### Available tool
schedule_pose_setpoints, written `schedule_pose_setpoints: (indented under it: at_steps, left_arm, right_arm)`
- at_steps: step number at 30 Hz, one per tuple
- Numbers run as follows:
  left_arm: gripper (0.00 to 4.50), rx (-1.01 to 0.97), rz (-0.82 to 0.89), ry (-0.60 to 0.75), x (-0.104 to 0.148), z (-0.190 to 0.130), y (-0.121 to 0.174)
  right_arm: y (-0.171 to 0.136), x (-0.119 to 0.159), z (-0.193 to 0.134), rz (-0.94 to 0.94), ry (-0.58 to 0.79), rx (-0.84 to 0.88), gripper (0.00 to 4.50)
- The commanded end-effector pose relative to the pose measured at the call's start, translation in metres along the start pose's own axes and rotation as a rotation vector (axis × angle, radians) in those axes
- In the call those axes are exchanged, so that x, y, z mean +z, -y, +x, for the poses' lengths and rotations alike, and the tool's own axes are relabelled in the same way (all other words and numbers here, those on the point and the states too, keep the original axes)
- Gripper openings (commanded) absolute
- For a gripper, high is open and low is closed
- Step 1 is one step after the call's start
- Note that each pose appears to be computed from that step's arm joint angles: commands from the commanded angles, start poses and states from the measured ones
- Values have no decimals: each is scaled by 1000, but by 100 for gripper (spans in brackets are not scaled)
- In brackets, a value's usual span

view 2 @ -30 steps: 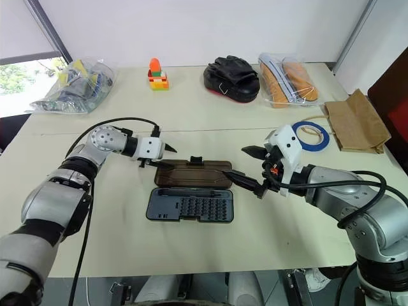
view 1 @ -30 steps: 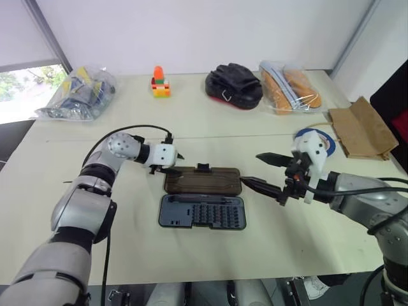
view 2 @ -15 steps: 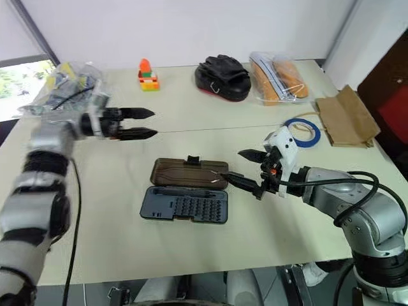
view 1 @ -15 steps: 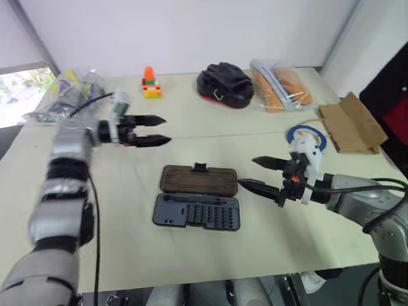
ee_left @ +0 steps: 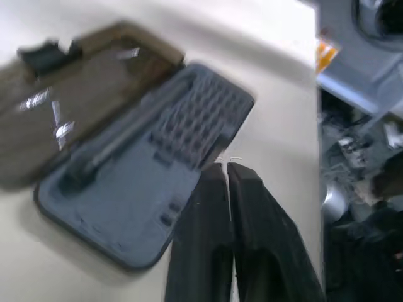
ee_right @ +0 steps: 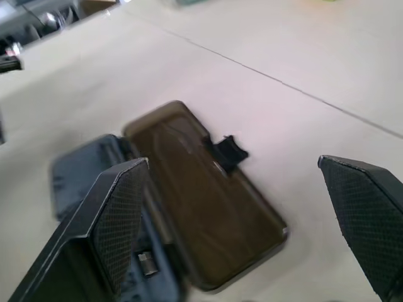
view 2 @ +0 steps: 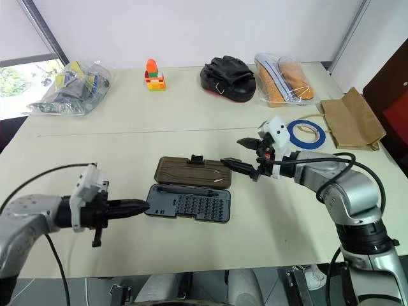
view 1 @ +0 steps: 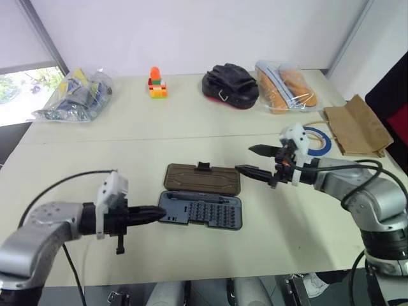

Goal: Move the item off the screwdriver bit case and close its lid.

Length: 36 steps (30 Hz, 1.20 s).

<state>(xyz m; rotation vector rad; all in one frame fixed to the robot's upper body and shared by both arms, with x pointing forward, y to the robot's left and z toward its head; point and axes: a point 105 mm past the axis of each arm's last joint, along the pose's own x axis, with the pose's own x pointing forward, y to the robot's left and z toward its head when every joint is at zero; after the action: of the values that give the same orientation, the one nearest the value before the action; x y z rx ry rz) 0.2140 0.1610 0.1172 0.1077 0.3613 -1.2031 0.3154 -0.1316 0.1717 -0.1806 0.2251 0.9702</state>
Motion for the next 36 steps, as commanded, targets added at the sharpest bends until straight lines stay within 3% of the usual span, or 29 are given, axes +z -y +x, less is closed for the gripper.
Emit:
schedule_pose_setpoints:
  at_steps: [1,5,11,15,23,28,36]
  left_arm:
    - [3,35,78,-44,-10,5,-2]
    - [3,97,154,-78,-28,11,-14]
    - [3,91,90,77,-8,19,-13]
    - [3,27,28,106,0,17,-1]
    - [3,201,105,-54,-28,24,-34]
    - [3,149,124,-158,-53,28,-26]
    - [3,159,72,-119,-54,35,-20]
  right_arm:
    - [6,5,5,-82,-19,0,450]
    - [10,4,15,-126,-41,18,450]
    - [10,-1,24,-121,-48,51,450]
    - [8,-7,25,-111,-62,66,450]
    - [15,-16,34,-120,-99,50,450]
    - [37,-25,47,-174,-203,-41,450]
    - [39,-50,63,-178,-355,41,450]
